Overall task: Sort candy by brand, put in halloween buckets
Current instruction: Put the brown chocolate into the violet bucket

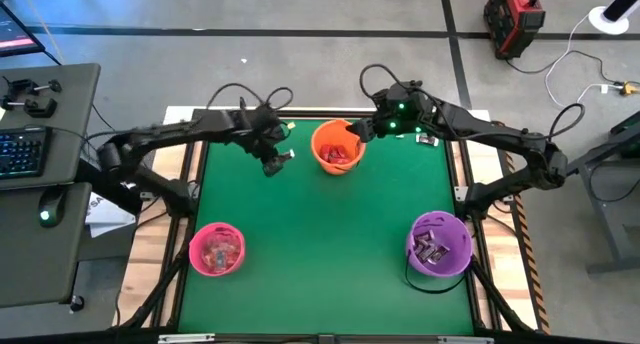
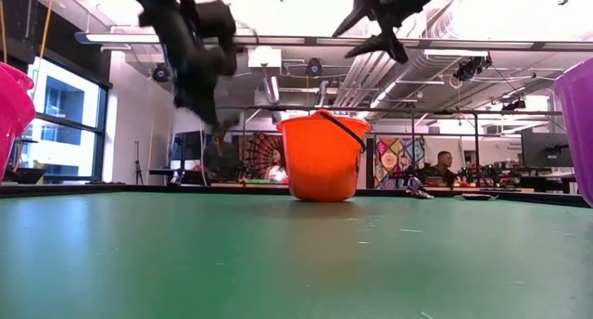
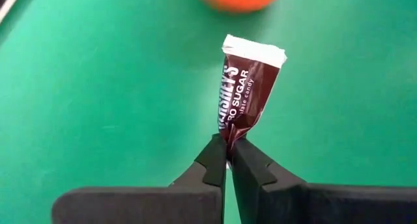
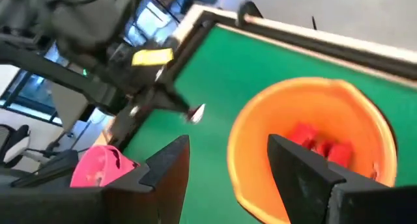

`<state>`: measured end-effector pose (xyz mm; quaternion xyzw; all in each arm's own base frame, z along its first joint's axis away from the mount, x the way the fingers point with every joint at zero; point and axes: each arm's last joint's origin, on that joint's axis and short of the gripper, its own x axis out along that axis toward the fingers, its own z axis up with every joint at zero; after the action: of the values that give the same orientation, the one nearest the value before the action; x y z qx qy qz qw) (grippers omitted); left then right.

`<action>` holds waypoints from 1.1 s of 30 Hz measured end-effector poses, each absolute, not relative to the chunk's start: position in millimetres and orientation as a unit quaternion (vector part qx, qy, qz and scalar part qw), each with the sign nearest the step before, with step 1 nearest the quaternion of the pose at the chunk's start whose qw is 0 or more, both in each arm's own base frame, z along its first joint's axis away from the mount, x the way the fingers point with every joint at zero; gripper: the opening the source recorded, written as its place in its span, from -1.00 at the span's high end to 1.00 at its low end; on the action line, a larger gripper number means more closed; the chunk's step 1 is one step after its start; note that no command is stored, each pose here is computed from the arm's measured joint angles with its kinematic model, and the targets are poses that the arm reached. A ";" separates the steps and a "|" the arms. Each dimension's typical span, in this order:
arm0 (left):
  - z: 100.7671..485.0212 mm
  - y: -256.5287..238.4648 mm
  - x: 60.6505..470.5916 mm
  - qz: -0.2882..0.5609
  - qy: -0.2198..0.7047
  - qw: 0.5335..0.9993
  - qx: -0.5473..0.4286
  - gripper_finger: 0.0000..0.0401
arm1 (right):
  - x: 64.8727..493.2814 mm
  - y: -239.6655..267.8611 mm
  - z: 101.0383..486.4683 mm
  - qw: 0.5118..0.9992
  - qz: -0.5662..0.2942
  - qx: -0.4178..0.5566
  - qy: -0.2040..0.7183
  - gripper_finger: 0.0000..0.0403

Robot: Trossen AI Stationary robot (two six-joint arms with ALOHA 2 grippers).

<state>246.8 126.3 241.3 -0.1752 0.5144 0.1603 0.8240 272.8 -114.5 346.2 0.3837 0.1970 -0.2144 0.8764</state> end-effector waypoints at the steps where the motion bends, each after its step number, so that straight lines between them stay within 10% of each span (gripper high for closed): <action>1: 249.8 118.7 245.3 0.150 0.500 0.834 -0.177 0.99 | 273.0 -114.5 350.3 0.881 -0.211 0.378 0.193 0.01; 11: 270.8 26.7 277.9 0.060 0.432 0.879 -0.191 1.00 | 260.2 -104.5 409.2 0.937 -0.110 0.297 0.150 0.01; 33: 268.4 -70.3 512.9 -0.069 0.219 0.971 -0.062 1.00 | 232.4 -88.9 425.8 0.945 -0.138 0.229 0.191 0.01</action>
<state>512.9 -70.3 268.4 -0.0624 0.2186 -0.0685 0.9714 232.4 -88.9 425.8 0.2288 0.1908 -0.1382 0.9445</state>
